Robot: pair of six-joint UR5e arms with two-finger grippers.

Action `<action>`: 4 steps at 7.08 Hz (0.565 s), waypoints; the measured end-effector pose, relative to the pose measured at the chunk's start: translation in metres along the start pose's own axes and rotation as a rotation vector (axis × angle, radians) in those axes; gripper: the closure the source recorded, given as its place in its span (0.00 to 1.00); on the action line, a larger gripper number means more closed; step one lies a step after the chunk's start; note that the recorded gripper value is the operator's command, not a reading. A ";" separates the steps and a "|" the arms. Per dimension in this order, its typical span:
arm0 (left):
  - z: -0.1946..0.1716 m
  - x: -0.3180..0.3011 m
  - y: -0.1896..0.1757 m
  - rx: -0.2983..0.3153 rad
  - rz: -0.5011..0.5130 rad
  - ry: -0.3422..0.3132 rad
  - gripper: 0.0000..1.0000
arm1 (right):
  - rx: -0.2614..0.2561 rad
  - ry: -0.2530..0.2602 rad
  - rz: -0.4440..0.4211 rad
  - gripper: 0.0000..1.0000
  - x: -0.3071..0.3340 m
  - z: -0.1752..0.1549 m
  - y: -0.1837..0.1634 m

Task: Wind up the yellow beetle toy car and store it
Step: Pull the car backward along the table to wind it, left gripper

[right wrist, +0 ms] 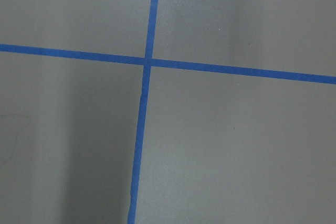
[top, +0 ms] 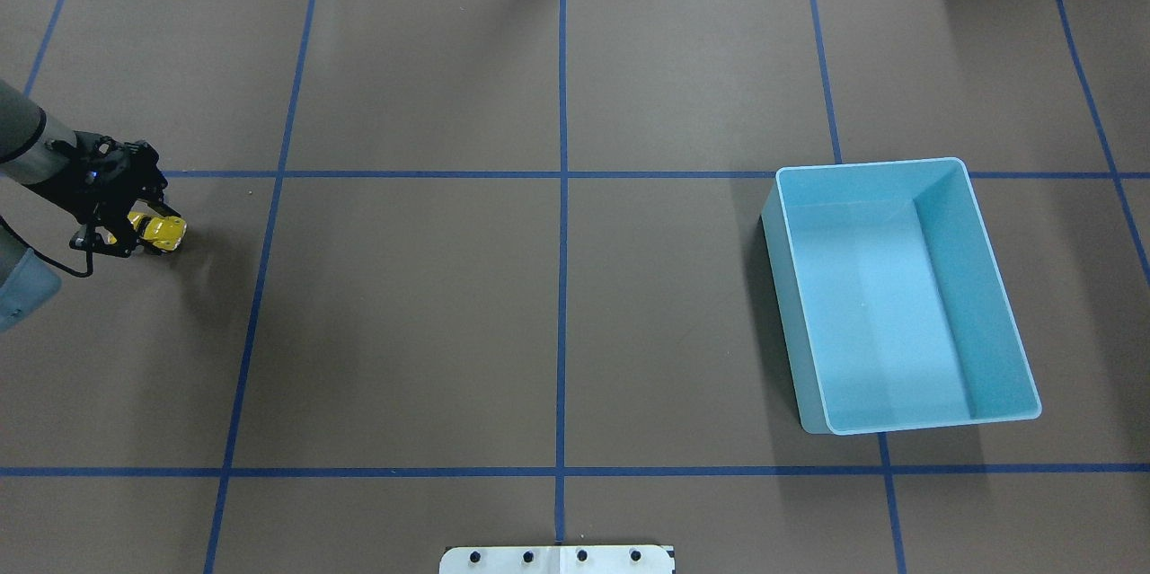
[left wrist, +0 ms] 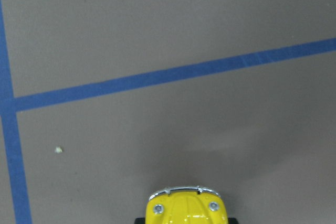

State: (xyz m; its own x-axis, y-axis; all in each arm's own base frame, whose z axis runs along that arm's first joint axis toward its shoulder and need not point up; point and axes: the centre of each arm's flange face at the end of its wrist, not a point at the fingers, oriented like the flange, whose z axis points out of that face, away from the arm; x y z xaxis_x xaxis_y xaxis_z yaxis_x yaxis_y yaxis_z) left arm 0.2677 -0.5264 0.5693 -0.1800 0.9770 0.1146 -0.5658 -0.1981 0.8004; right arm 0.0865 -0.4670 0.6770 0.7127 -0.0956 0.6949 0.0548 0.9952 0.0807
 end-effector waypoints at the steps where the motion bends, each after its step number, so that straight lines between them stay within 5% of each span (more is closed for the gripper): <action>1: 0.001 0.003 0.008 -0.001 0.001 -0.002 1.00 | 0.000 0.000 0.000 0.00 0.000 0.000 0.000; 4: -0.018 -0.009 0.025 -0.016 -0.050 -0.028 1.00 | 0.000 0.000 0.000 0.00 0.000 0.000 0.000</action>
State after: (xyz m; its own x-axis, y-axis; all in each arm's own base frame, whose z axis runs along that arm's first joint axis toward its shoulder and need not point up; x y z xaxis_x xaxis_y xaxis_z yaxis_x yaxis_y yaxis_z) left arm 0.2408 -0.5413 0.5773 -0.1289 0.9874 0.0913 -0.5864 -0.1502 0.7960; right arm 0.0863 -0.4670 0.6770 0.7127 -0.0958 0.6949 0.0552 0.9952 0.0806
